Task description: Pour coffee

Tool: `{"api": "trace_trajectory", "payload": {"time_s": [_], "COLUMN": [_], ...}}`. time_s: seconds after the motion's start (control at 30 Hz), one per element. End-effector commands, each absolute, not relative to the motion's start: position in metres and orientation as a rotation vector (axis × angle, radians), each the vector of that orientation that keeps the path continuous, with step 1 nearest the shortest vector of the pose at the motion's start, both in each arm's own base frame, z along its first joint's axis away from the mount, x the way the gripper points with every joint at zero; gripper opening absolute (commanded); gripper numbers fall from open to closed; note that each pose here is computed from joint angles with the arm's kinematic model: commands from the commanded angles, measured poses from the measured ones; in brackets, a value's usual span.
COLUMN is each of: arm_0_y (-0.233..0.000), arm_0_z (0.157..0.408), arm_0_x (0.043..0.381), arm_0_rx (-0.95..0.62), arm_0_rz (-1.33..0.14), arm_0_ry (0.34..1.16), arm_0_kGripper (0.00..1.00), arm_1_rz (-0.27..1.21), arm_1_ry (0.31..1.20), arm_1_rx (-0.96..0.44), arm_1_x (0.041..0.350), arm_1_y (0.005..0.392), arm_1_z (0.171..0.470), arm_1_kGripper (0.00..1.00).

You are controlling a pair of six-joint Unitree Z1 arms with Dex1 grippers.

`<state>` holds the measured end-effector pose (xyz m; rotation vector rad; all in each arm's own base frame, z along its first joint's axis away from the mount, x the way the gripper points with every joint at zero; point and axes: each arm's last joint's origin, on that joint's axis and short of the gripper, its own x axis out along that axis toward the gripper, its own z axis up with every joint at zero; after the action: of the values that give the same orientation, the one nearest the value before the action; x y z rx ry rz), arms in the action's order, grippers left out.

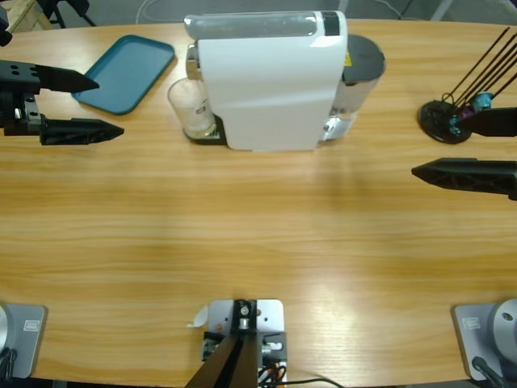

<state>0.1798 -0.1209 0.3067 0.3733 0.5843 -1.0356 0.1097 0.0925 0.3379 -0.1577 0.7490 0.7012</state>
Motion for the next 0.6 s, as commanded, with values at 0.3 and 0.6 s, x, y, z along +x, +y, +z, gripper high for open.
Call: {"api": "trace_trajectory", "payload": {"time_s": [0.3,0.6], "arm_0_y": [-0.1241,-0.1245], "arm_0_z": [0.2991,0.2978], "arm_0_x": [0.1837,0.1839], "arm_0_rx": [0.382,0.394], "arm_0_rz": [-1.047,-1.058], "arm_0_ry": [0.610,0.608], "arm_0_kGripper": [1.000,1.000], "arm_1_rz": [0.700,0.700], "arm_1_ry": [0.808,0.808], "arm_1_rx": [-0.184,-0.184], "arm_1_x": [0.1137,0.1139], "arm_1_y": [0.0970,0.0971], "arm_1_z": [0.3271,0.3273], "arm_1_kGripper": [1.000,1.000]}}
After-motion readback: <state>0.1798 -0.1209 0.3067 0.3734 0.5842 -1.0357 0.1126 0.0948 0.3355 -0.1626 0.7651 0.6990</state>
